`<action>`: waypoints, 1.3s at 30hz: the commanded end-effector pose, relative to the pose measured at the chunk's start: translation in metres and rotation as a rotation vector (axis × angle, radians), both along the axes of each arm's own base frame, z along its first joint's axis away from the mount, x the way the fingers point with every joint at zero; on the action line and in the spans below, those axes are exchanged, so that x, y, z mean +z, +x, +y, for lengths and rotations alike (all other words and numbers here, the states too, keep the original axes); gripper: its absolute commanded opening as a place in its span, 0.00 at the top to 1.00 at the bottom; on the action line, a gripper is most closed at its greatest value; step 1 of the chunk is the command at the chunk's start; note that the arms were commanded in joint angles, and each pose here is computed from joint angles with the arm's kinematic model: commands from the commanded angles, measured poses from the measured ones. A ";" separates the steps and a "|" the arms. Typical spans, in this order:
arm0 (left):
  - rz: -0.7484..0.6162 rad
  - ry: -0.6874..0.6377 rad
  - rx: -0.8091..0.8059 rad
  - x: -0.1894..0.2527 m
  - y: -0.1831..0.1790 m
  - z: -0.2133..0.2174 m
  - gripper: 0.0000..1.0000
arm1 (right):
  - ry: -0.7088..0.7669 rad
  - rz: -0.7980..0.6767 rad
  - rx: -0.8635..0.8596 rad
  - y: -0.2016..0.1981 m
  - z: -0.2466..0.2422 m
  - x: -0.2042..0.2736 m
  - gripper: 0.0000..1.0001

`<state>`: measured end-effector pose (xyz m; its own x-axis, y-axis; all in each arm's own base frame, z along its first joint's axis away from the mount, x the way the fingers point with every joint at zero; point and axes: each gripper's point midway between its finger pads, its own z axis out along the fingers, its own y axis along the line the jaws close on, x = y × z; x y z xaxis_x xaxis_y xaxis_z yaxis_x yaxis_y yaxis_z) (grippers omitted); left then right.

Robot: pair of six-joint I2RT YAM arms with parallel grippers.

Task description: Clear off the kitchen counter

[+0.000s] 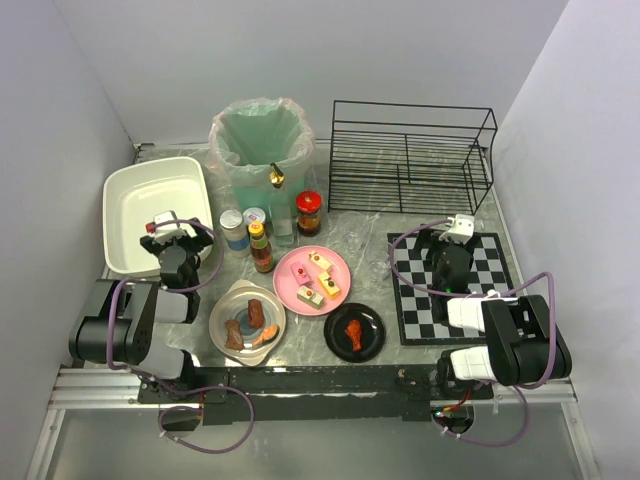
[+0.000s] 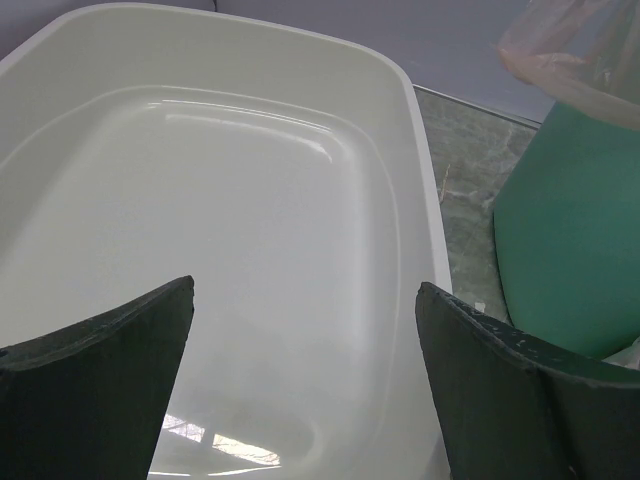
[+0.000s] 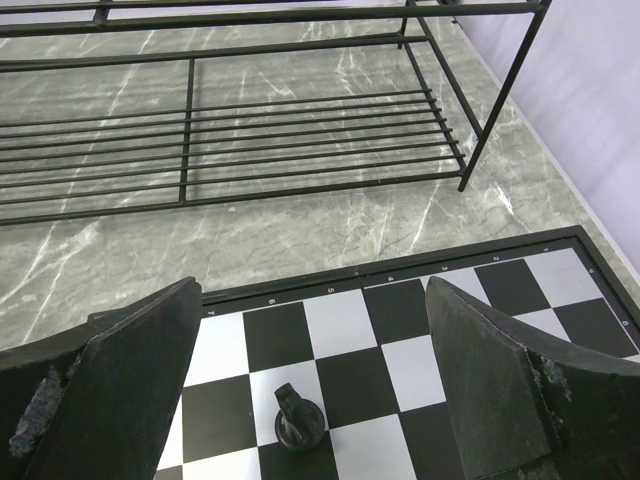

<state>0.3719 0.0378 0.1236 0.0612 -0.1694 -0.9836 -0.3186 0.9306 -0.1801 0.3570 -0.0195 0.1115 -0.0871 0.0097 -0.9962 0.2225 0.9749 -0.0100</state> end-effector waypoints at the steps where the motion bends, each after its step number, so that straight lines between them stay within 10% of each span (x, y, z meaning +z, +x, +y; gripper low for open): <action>1: -0.027 -0.004 -0.001 0.006 0.000 0.000 0.03 | 0.009 -0.051 -0.002 0.003 0.001 0.014 0.00; 22: -0.011 0.024 0.001 0.032 0.007 -0.005 0.03 | 0.016 -0.052 0.001 0.003 0.000 0.015 0.00; 39: 0.155 -0.247 0.096 0.101 0.001 -0.011 0.03 | 0.225 0.014 -0.129 0.004 -0.006 0.109 0.00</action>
<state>0.3840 0.0331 0.2321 0.0336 -0.3334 -0.9422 -0.4104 0.8550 -0.3172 0.3644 -0.0314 0.2282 0.0111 0.1533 -0.9881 0.3319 0.9316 0.1482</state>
